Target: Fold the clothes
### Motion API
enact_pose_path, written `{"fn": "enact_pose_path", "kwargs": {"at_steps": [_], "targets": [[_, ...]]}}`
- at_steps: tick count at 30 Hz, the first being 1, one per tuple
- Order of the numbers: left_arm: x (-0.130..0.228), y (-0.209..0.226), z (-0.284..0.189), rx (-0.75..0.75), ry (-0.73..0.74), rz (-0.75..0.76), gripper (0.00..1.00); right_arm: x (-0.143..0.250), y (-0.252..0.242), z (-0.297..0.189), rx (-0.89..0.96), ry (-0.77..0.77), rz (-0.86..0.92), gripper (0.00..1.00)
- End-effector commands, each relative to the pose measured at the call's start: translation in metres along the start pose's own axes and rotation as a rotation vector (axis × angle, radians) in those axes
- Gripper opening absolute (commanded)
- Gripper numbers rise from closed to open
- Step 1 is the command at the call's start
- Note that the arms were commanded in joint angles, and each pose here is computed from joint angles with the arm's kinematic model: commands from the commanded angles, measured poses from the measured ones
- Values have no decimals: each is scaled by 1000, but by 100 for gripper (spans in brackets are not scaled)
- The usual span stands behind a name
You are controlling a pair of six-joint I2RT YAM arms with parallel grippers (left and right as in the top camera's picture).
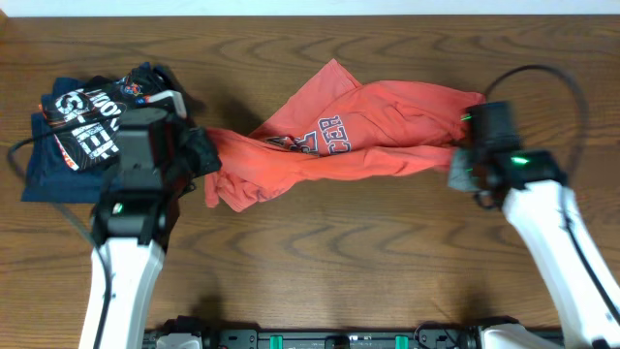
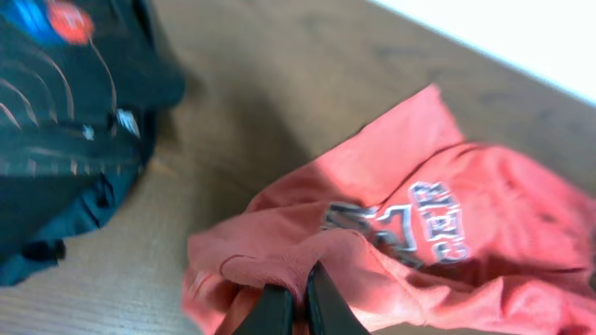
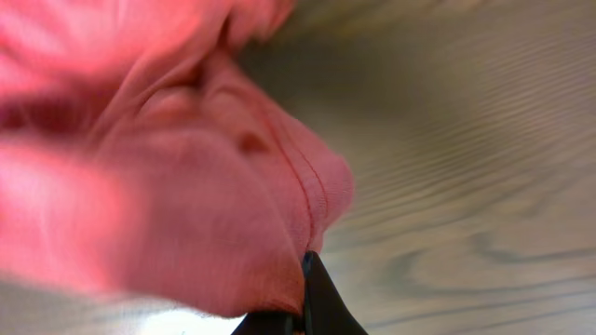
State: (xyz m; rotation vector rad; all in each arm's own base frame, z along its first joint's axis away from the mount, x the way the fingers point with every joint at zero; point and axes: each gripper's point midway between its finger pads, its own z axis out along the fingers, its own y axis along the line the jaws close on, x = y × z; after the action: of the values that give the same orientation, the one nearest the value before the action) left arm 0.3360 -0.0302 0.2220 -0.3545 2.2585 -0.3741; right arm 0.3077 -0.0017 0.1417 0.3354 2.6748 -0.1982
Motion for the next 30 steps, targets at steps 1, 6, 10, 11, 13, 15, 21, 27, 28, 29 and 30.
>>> {"fn": "enact_pose_path", "kwargs": {"at_steps": [1,6,10,11,13,15,21,27,28,29,30], "targets": [[-37,-10,-40,41,-145,-20,6,-27,-37,-31,57,-113,28,1],[-79,-8,-98,61,-337,-116,6,-45,-85,-68,115,-204,73,1],[-99,-17,-132,132,-410,-129,6,-57,-110,-90,156,-249,85,1],[-101,-22,-137,164,-411,-129,6,-59,-114,-95,163,-256,83,1],[-105,-32,-146,225,-410,-125,6,-62,-118,-105,169,-267,81,1],[-109,-42,-153,267,-421,-107,6,-65,-119,-113,169,-276,71,1],[-126,-60,-183,320,-488,-65,6,-77,-121,-138,173,-325,43,1],[-129,-62,-187,323,-497,-60,6,-72,-122,-142,182,-301,-18,3],[-128,-61,-184,318,-485,-64,6,-69,-121,-139,181,-281,-23,3],[-127,-60,-181,313,-474,-68,6,-66,-121,-137,180,-264,-27,3],[-124,-57,-176,304,-452,-78,6,-61,-119,-133,173,-234,-34,3]]}}
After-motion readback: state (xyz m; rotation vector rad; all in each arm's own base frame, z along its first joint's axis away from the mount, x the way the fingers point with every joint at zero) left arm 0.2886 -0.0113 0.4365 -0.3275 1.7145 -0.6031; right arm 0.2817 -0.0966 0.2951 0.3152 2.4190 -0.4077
